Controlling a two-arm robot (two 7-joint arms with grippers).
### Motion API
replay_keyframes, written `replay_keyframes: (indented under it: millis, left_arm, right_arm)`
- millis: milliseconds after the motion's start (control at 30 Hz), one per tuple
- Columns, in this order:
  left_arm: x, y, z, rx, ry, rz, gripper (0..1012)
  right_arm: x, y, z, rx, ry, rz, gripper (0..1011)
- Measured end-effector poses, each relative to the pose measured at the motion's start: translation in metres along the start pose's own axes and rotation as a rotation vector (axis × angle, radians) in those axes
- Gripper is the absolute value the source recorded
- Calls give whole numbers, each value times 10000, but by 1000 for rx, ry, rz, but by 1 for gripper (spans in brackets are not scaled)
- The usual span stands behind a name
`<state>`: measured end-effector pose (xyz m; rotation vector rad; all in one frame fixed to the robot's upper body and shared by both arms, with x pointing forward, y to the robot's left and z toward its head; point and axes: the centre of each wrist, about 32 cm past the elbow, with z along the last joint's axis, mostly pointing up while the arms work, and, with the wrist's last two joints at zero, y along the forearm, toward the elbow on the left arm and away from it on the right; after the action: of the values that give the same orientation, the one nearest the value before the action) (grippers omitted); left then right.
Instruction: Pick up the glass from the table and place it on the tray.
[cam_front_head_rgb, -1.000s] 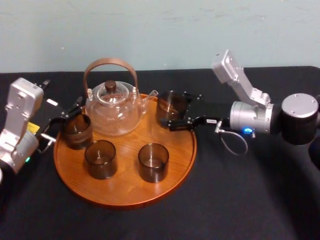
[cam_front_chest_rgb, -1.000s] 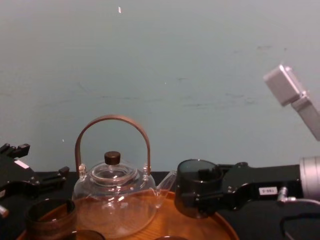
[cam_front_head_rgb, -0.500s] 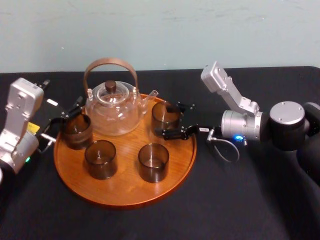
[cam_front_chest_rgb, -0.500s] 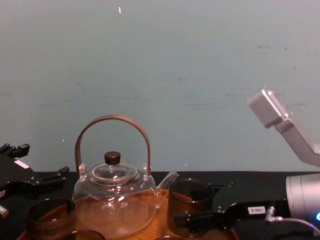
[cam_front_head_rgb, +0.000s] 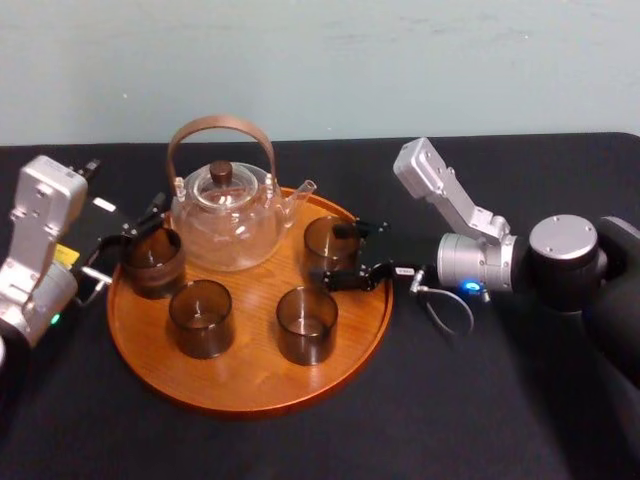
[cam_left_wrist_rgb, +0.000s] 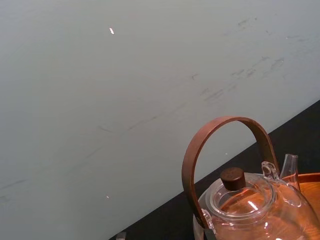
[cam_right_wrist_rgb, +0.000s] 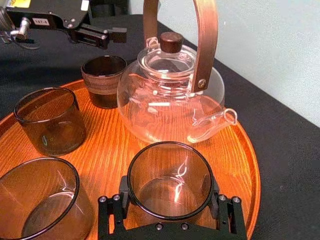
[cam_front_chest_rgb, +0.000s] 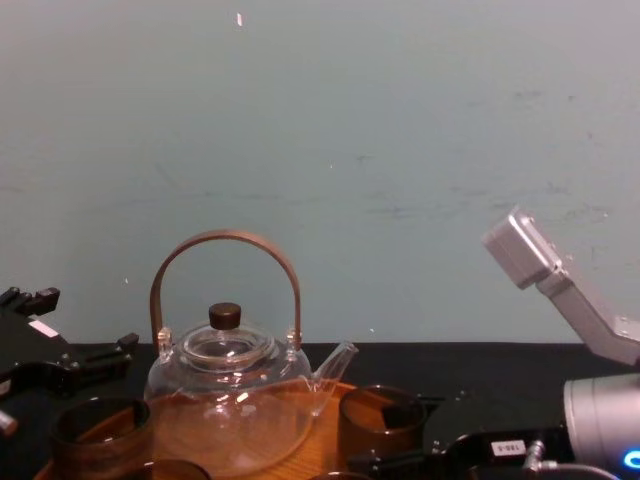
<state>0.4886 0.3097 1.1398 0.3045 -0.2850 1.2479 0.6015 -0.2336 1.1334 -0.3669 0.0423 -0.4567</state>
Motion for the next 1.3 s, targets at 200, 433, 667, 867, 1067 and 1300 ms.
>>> replay_keyframes:
  millis: [200, 433, 667, 867, 1067, 1300]
  left_arm:
    - [0, 0, 0, 0, 0, 0, 1001]
    - [0, 0, 0, 0, 0, 0, 1001]
    - [0, 0, 0, 0, 0, 0, 1002]
    - [0, 0, 0, 0, 0, 0, 1001]
    - [0, 0, 0, 0, 0, 0, 1001]
    - [0, 0, 0, 0, 0, 0, 1001]
  right_arm:
    - [-16, 15, -14, -8, -5, -12, 904]
    - [-17, 14, -15, -8, -4, -12, 904]
    - [-15, 12, -15, -7, -3, -11, 972]
    - [-15, 11, -16, -7, -2, -10, 1002]
    - [-14, 11, -18, -7, -1, -9, 1002]
    - [-14, 11, -18, -7, -1, -9, 1002]
